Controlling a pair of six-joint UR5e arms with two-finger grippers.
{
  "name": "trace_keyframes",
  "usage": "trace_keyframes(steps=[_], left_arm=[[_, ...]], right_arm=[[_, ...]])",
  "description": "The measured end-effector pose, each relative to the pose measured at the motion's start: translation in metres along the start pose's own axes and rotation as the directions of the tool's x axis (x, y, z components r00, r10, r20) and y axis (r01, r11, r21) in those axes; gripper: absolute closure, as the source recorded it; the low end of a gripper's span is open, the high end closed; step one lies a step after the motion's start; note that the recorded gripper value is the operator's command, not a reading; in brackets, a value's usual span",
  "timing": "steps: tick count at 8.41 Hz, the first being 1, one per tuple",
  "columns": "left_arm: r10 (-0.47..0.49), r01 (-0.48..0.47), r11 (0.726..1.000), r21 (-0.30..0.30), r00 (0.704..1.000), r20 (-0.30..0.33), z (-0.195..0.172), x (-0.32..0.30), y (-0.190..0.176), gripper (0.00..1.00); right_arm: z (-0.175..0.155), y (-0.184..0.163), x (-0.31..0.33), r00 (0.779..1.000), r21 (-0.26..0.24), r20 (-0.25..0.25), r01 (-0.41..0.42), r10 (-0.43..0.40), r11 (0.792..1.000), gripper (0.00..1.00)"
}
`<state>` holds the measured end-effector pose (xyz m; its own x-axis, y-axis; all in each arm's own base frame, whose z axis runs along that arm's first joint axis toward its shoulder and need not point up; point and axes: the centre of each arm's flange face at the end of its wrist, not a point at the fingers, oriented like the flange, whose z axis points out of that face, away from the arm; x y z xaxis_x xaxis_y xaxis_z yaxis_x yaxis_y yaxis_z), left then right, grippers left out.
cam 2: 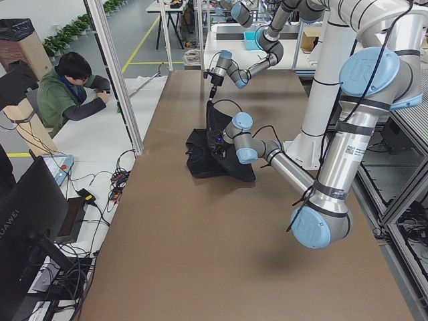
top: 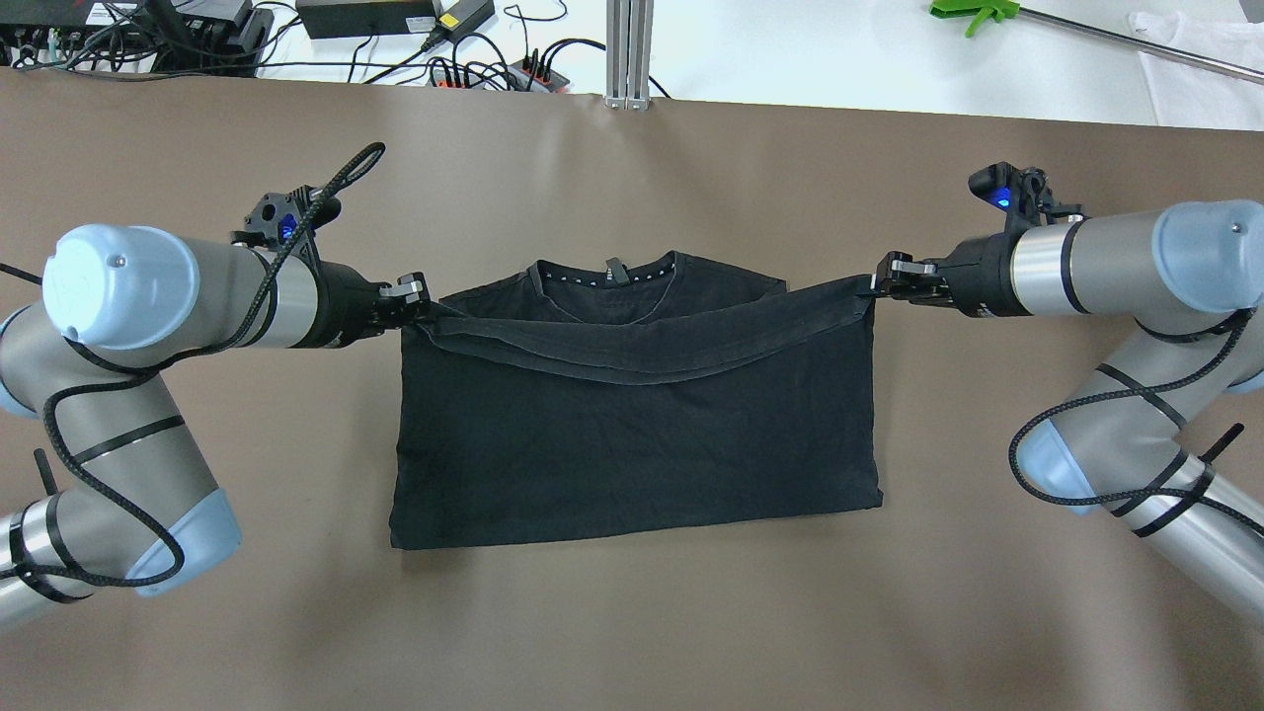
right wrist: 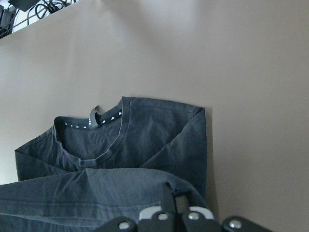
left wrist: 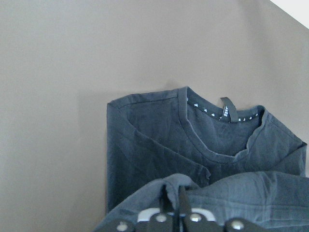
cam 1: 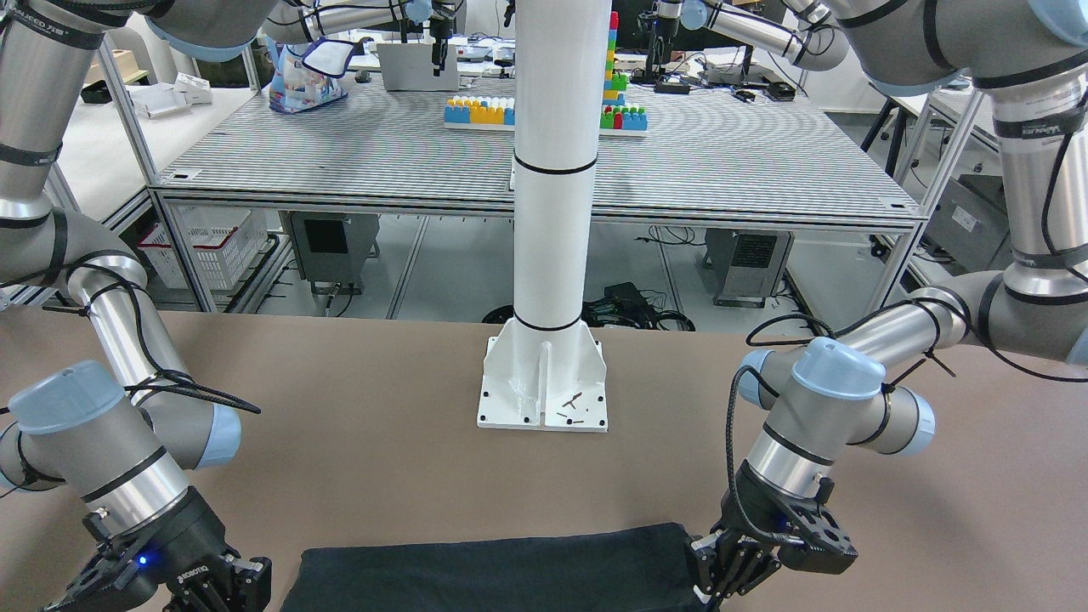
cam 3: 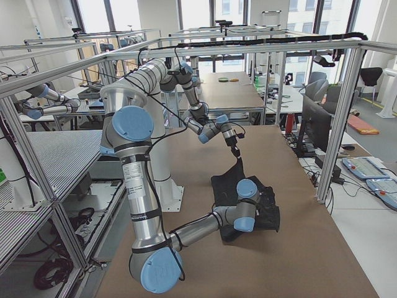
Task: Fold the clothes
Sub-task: 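Hold the folded hem with both grippers near the collar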
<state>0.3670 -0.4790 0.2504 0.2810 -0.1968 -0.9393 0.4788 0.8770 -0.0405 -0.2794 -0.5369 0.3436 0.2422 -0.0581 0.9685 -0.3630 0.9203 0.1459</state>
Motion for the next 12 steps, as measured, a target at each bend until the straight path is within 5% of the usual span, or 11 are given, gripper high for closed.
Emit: trace_keyframes(steps=[4,9,12], left_arm=[[0.023,-0.026,0.998,0.051,0.997,0.069,0.022,-0.017,-0.046,1.00],[0.027,-0.036,0.997,0.063,0.991,0.132,0.048,-0.036,-0.068,1.00],[0.031,-0.037,0.997,0.063,0.995,0.099,0.038,-0.019,-0.067,1.00]], right_arm=[[0.031,-0.022,0.014,0.997,0.089,-0.067,-0.017,0.023,0.996,1.00],[0.042,-0.025,0.036,0.993,0.095,-0.112,-0.021,0.032,0.995,1.00],[0.040,-0.026,0.028,0.994,0.101,-0.100,-0.024,0.034,0.995,1.00]])
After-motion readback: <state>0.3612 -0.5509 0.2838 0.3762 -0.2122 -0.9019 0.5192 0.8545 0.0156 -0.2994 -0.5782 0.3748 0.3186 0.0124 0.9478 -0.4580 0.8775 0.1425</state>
